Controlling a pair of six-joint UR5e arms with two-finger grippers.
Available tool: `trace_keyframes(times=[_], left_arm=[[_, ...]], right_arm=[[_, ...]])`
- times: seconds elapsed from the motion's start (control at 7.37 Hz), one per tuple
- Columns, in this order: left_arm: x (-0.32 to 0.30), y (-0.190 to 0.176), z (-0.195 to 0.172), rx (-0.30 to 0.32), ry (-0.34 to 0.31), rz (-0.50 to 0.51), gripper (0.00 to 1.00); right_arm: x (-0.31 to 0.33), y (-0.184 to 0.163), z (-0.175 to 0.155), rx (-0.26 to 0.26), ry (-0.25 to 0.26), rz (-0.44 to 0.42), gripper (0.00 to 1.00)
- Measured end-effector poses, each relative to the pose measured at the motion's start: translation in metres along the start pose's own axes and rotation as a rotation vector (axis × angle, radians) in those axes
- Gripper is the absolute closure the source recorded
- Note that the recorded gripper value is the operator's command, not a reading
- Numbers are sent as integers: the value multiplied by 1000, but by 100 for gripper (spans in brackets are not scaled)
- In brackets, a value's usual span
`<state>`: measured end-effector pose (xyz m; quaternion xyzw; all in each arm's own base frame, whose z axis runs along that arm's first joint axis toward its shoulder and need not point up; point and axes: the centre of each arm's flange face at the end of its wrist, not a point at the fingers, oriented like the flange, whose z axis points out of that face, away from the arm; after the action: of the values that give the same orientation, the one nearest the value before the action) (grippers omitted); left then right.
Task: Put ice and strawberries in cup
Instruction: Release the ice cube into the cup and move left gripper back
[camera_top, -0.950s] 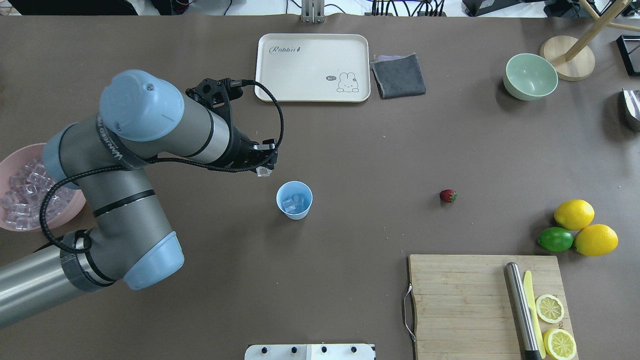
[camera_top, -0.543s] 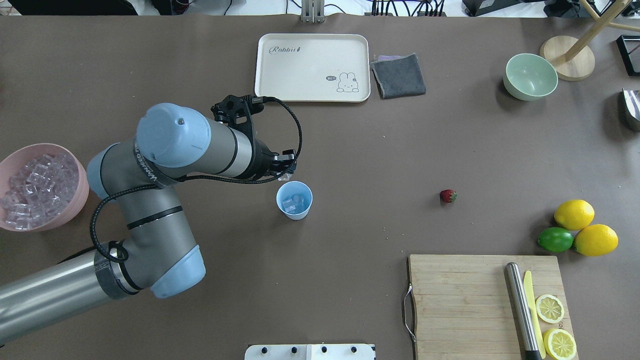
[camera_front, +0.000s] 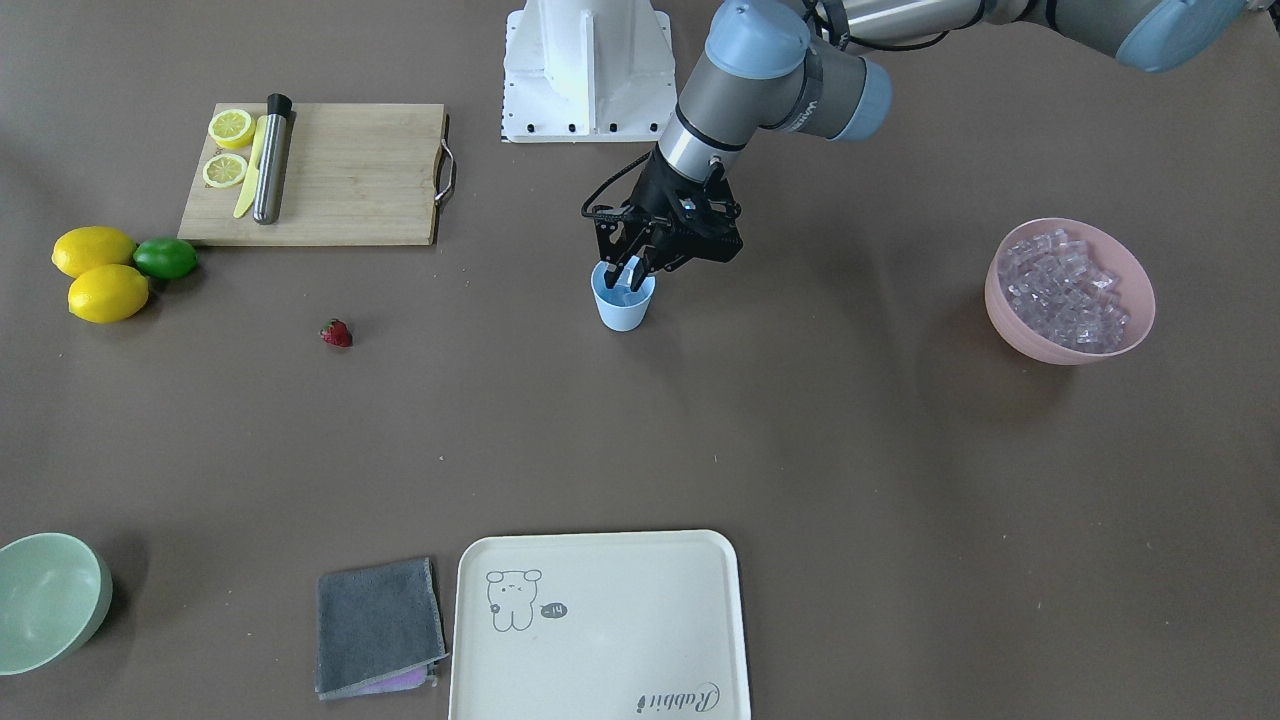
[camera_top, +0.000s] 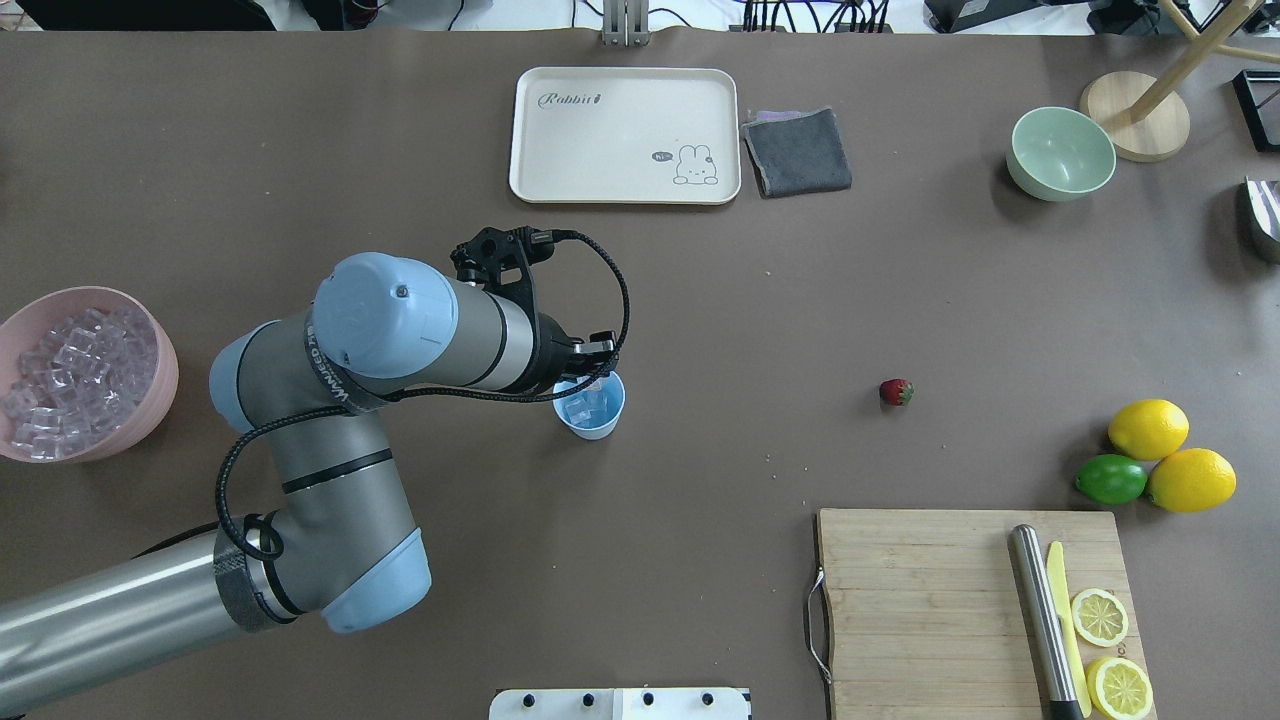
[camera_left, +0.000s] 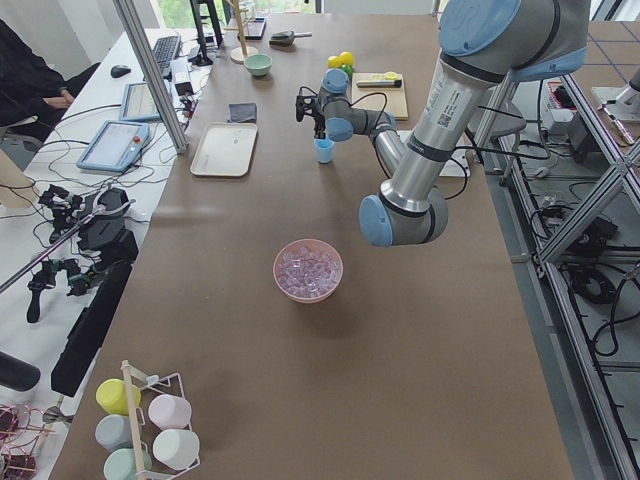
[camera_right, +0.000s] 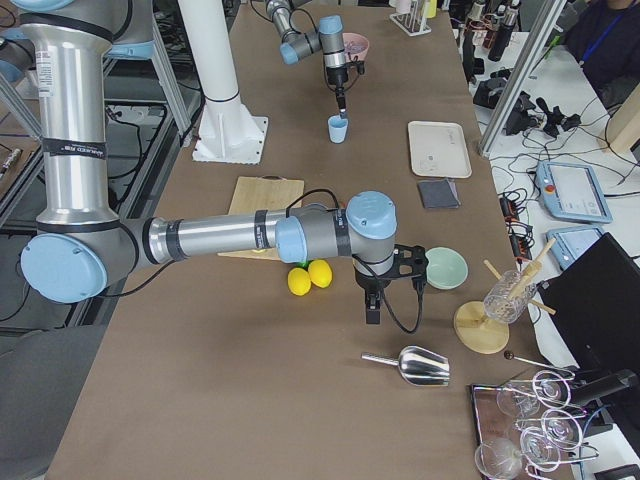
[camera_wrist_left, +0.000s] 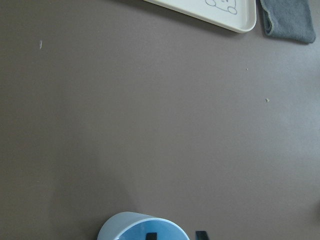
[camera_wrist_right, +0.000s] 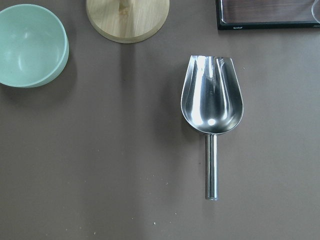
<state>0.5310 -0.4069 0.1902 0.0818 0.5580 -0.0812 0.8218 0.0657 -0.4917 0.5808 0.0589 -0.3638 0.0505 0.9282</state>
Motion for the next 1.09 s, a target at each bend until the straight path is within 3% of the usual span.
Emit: trace_keyframes(times=[0.68,1.09], left_arm=[[1,3,-7,7,-16,2,2],[-19,-52,-62,33,-209,79,2]], right_arm=[[-1,0,-1,2,-1,-3,0],[-1,0,-1,0,-8,-3,0]])
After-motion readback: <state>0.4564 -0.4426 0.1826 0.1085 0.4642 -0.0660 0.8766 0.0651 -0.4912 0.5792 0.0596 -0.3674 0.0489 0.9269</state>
